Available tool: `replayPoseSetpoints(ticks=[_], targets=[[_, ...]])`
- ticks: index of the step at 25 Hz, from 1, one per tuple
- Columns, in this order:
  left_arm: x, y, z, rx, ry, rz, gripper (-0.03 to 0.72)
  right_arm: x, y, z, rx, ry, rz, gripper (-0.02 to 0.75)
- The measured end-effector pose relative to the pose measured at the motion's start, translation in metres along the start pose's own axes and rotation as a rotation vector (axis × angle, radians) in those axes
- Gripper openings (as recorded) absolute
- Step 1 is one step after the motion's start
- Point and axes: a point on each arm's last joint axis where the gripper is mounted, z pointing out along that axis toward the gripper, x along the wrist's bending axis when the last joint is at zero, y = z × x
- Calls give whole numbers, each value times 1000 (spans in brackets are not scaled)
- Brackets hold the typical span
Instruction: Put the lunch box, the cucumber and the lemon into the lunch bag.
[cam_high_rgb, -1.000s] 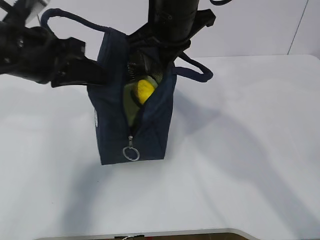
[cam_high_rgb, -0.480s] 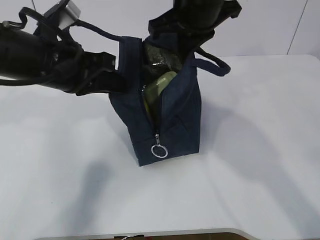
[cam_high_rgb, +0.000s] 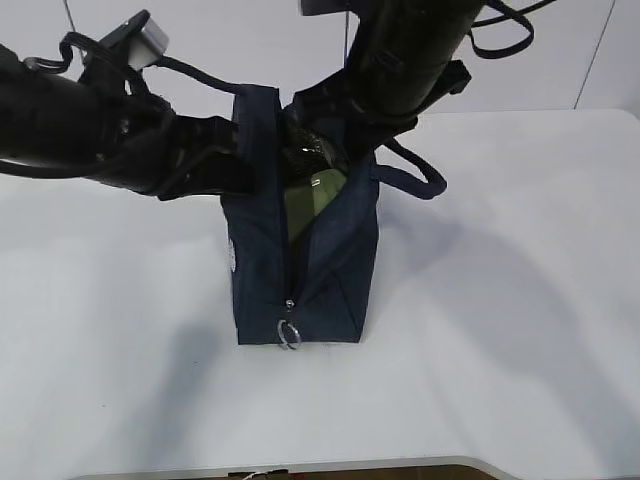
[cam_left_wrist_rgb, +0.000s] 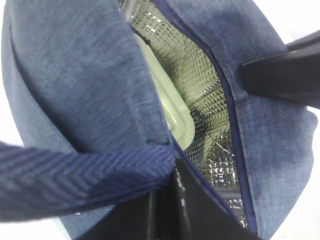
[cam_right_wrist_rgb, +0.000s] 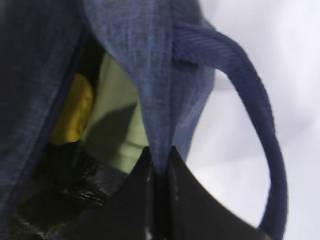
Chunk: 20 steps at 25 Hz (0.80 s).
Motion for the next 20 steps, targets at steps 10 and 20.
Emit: replayPoseSetpoints(ticks=[10, 20], targets=[[3, 2, 2, -23, 25, -4, -6, 2, -15, 10, -70, 35, -4, 9], [7, 1, 7, -17, 38, -9, -6, 5, -16, 15, -115, 76, -12, 9]])
